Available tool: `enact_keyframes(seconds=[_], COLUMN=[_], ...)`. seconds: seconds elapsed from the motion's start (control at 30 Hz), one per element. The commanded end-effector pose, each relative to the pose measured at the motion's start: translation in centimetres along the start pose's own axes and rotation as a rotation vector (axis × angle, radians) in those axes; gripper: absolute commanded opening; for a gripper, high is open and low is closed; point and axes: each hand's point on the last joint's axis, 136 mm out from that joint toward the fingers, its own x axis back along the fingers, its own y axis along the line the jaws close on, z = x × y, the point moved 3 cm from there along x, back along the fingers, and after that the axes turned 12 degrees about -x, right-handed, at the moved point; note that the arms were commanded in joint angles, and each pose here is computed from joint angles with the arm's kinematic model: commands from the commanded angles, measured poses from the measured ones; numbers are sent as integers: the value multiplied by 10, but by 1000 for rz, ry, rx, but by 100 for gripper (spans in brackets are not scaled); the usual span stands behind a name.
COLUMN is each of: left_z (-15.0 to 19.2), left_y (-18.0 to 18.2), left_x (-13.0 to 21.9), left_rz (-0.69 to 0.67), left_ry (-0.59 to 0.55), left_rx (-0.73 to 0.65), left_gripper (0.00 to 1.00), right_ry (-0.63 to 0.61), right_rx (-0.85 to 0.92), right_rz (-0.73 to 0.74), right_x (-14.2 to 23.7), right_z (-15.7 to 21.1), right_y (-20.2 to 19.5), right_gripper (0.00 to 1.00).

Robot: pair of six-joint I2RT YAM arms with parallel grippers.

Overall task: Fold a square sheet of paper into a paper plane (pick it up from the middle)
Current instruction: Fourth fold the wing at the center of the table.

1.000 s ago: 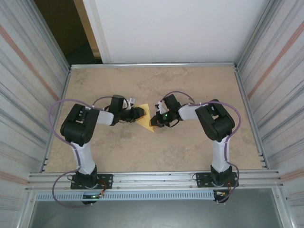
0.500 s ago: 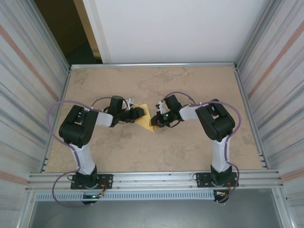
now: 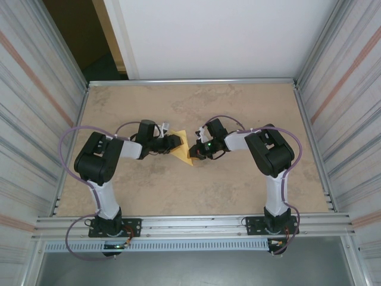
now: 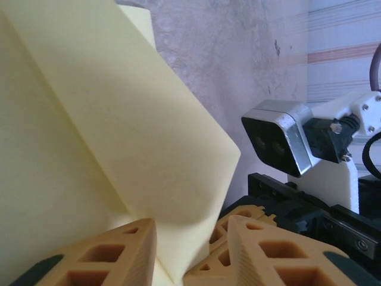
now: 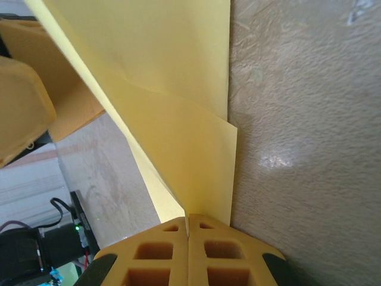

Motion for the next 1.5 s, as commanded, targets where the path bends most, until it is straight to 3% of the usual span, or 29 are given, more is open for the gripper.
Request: enact_keyframes(seconds=[0.0, 0.23, 0.5, 1.47], left_z=[-8, 3, 10, 25], left_y=[-30, -24, -22, 10], left_x=[2, 8, -7, -22], left_rz=[67, 56, 69, -44], left_ry=[-19, -53, 0, 99], left_rx=[-93, -68, -60, 37], left_gripper=[30, 25, 21, 21], right_ry=[11, 12, 1, 5], right_rx=[-192, -195, -194, -203], right_rz=[243, 248, 245, 247], right_x=[-7, -7, -6, -7], right_z=[14, 15, 13, 14], right_y=[-76, -77, -78, -81], right_gripper=[3, 3, 3, 6])
